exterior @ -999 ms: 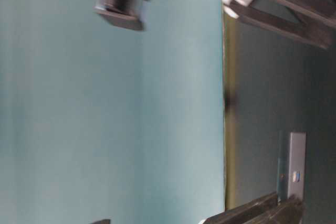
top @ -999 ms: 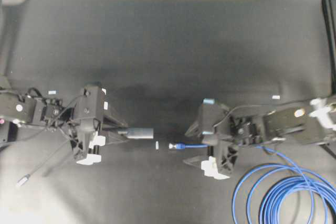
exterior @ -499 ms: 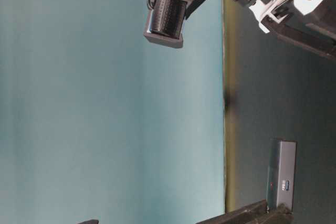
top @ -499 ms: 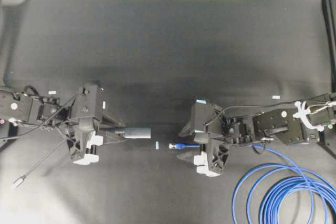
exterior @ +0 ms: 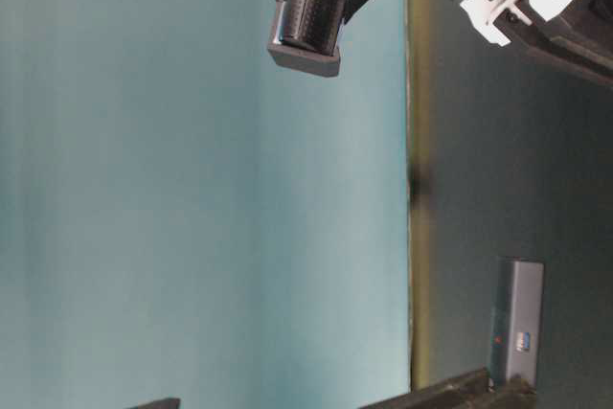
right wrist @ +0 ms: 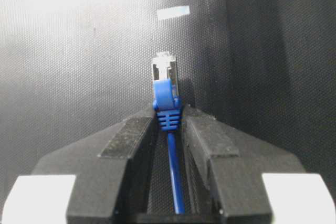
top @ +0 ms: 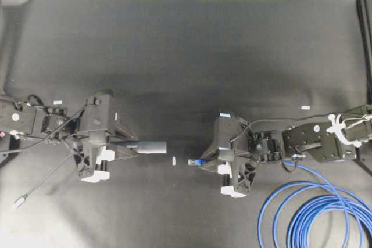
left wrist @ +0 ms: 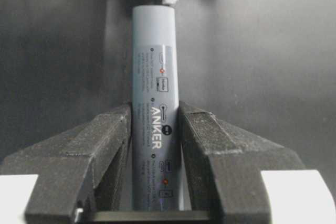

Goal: Insert the LAN cable into the hub.
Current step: 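Close left gripper on the grey hub and right gripper behind the plug, lift both, then bring the plug toward the hub's end port with the right gripper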

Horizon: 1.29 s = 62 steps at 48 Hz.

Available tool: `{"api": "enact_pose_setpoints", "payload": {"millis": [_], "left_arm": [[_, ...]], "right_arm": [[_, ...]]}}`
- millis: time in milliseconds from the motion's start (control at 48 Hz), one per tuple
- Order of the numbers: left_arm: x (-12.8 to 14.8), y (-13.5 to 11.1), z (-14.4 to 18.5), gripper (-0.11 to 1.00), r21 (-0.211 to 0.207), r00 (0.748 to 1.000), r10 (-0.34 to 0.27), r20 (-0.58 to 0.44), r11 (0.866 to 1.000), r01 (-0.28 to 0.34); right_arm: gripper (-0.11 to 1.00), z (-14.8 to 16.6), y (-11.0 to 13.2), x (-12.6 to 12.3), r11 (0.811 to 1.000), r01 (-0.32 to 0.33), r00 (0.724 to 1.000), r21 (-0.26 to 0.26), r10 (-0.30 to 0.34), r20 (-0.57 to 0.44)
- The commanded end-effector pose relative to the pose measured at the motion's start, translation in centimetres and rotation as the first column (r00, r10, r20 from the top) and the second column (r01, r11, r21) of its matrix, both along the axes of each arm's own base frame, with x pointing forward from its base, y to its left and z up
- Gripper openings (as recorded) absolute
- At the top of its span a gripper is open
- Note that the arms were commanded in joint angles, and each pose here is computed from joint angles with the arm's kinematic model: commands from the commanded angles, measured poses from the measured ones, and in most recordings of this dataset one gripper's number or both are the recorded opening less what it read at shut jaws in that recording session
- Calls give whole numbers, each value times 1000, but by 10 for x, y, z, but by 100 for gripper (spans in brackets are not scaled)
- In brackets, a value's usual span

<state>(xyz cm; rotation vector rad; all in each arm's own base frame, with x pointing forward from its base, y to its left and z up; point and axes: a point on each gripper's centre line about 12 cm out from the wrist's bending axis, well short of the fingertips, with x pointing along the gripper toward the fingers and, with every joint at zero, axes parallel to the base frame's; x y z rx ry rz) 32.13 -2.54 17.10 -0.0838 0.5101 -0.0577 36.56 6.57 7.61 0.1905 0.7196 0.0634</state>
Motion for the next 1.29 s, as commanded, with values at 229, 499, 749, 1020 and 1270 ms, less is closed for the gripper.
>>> {"api": "enact_pose_setpoints", "payload": {"millis": [229, 499, 749, 1020, 1270], "left_arm": [[13, 1, 28, 28, 48, 998, -13, -65, 999, 16], [15, 8, 28, 28, 51, 998, 9, -62, 999, -6], [16, 13, 28, 28, 55, 998, 20, -63, 998, -17], [23, 12, 24, 28, 59, 997, 15, -79, 998, -11], [25, 11, 19, 28, 88, 994, -2, -111, 996, 12]], "right_arm": [[13, 52, -22, 20, 998, 56, 993, 11, -56, 101], [13, 64, -24, 32, 999, 54, 990, 3, -54, 130], [13, 63, -19, 33, 999, 43, 991, 6, -44, 129], [13, 62, -19, 34, 999, 41, 992, 0, -41, 122], [13, 60, -20, 32, 999, 38, 995, -8, -37, 97]]}}
